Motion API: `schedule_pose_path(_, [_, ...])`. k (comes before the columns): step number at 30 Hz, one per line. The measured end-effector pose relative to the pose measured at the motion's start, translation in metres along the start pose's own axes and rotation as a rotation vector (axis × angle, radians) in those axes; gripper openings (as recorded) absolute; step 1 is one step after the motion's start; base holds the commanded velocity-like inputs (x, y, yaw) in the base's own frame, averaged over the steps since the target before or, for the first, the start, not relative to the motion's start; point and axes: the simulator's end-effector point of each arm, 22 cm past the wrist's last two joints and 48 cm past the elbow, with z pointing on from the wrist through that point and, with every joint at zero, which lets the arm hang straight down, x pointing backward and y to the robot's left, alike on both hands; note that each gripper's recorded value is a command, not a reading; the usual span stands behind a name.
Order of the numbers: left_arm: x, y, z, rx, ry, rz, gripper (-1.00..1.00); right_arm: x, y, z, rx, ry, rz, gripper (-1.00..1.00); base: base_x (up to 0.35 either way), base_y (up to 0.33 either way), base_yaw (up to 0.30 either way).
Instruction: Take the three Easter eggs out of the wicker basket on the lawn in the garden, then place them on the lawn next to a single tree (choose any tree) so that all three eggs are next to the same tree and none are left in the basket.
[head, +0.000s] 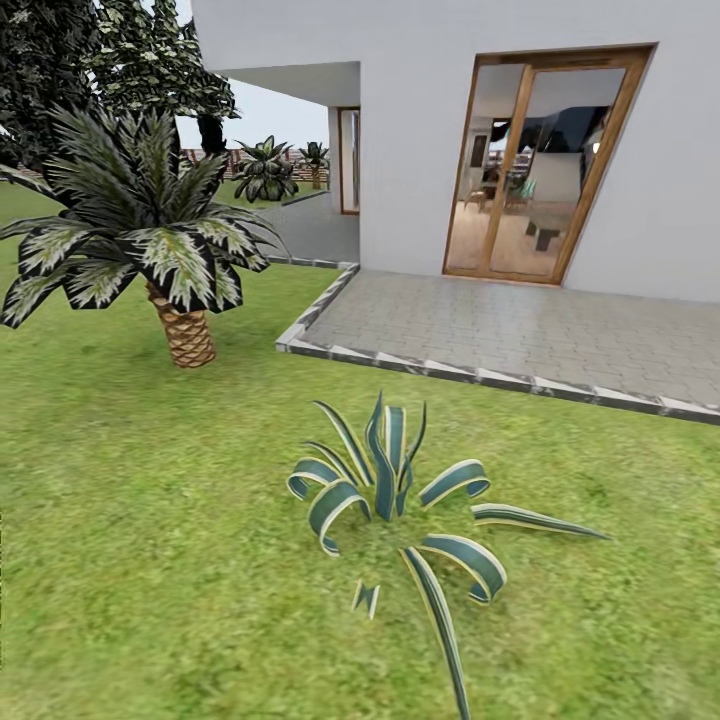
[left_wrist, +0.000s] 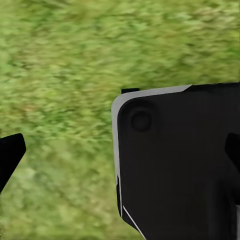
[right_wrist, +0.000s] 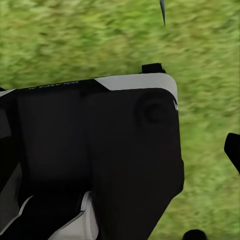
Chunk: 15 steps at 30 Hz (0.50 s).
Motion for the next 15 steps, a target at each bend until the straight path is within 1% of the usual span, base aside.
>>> schedule_pose_path(5, [-0.0001, 0.0, 0.0, 0.0, 0.0, 0.0, 1.0, -0.0001, 0.0, 0.0, 0.0, 0.0, 0.0, 1.0, 0.0, 0.085, 0.0])
schedule_pose_path(10, [0.0, 0.0, 0.0, 0.0, 0.0, 0.0, 1.0, 0.0, 0.0, 0.0, 0.0, 0.0, 0.0, 1.0, 0.0, 0.185, 0.0])
schedule_pose_path(15, [0.0, 0.0, 0.0, 0.0, 0.0, 0.0, 1.0, 0.0, 0.0, 0.0, 0.0, 0.0, 0.0, 1.0, 0.0, 0.107, 0.0])
